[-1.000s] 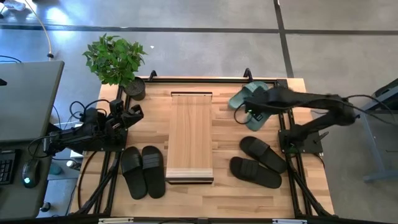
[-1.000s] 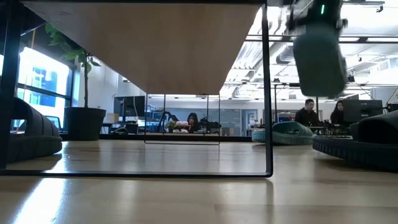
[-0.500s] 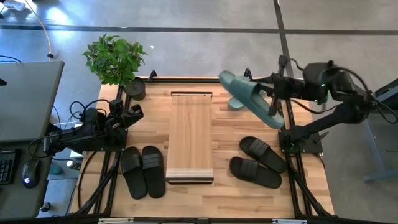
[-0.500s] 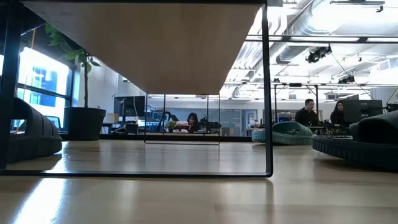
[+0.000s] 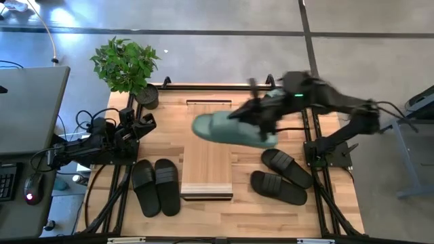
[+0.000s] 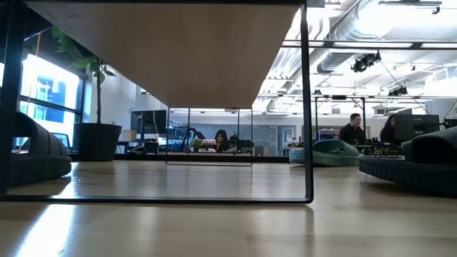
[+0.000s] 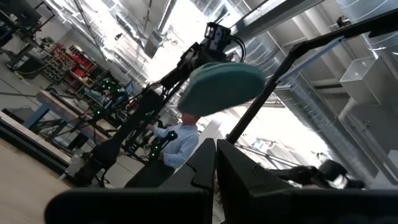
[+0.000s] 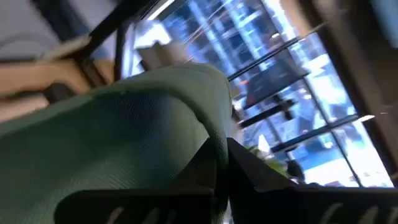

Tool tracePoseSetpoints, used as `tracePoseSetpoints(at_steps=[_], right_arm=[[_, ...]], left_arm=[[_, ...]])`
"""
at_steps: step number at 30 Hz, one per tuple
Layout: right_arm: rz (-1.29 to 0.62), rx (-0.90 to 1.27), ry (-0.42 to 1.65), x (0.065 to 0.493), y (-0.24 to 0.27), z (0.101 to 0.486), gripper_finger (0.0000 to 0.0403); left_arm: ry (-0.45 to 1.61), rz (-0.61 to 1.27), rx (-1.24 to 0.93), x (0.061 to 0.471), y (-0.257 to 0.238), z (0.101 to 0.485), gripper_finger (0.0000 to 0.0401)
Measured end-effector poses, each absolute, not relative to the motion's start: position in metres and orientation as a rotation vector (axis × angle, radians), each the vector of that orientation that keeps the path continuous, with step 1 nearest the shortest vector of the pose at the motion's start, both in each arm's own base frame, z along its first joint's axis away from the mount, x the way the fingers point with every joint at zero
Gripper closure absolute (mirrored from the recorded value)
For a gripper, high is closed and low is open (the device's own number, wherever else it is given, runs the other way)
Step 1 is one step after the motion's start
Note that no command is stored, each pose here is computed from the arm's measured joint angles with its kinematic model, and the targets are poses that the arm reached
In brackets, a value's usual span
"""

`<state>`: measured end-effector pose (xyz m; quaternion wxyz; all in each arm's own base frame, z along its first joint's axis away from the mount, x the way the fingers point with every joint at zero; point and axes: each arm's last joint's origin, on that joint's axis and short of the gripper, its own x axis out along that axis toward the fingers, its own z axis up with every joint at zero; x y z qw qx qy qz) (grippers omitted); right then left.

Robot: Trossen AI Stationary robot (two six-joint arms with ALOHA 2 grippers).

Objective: Pick and place slides into the shelf
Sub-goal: Put the green slipper on the shelf

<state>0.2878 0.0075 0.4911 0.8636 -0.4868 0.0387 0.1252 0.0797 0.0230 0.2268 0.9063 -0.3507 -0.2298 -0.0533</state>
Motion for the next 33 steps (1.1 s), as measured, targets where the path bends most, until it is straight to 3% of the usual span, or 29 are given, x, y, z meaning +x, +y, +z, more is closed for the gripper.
tracePoseSetpoints(at_steps=[6, 20, 33], right_arm=[[0.342, -1.111, 0.211, 0.347, -0.016, 0.448, 0.0403], [0.490, -1.284, 0.558, 0.430, -0.050, 0.333, 0.0403], [0.462, -1.348, 0.495, 0.443, -0.043, 0.327, 0.0403]], left_arm=[[-0.474, -0.110, -0.724, 0.080, 0.023, 0.227, 0.0396], [-0.468, -0.108, -0.727, 0.080, 0.023, 0.226, 0.0396], [-0.432, -0.081, -0.746, 0.082, 0.024, 0.222, 0.0396]])
